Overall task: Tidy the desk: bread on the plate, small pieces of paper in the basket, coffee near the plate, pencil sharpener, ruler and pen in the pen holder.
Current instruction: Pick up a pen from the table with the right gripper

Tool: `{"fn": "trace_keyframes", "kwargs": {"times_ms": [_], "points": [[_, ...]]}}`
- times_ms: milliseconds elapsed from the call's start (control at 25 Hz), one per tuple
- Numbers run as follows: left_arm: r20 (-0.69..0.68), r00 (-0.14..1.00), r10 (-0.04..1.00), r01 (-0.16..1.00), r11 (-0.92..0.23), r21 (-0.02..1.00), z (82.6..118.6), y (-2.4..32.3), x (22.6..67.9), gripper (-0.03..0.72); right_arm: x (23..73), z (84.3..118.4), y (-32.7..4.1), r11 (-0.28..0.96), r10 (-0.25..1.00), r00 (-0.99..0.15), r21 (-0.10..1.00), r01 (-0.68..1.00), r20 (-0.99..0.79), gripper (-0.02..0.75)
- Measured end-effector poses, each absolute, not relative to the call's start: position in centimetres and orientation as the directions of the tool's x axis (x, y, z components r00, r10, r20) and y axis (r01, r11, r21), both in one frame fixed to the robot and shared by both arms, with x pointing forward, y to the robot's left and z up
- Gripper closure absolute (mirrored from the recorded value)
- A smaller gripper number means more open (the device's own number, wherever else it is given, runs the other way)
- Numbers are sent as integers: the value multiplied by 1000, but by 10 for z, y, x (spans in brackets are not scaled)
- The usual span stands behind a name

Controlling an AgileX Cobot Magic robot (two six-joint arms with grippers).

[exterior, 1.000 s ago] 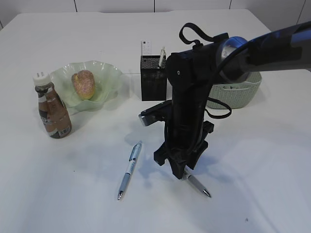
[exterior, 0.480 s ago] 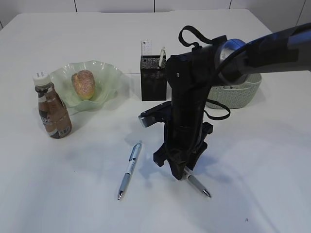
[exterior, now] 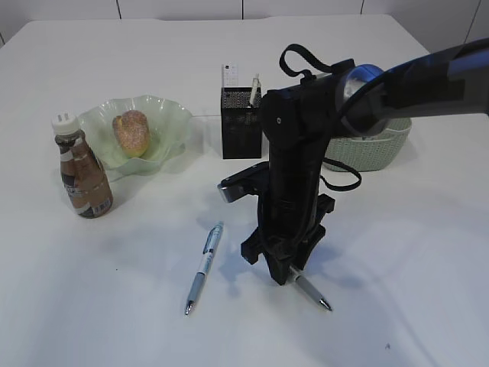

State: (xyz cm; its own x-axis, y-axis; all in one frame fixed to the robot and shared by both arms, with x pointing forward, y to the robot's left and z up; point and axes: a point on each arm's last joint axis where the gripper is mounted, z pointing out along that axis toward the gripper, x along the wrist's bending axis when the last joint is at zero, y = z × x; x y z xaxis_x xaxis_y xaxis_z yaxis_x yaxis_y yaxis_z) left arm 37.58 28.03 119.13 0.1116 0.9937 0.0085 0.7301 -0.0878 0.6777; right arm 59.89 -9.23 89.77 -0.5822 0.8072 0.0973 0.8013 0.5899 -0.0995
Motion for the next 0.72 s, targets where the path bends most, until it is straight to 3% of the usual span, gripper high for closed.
{"fn": "trace_keyframes", "kwargs": {"times_ms": [200, 480, 720], "points": [[12, 110, 994, 728, -89, 680, 1191, 281, 376, 338, 599, 898, -92, 591, 807, -583, -98, 801, 97, 391], [12, 111, 994, 727, -89, 681, 1192, 281, 376, 338, 599, 898, -92, 590, 807, -583, -94, 802, 97, 580], [11, 111, 994, 726, -89, 681, 1192, 281, 376, 339, 598, 898, -93, 591, 807, -582, -116, 798, 100, 603]]}}
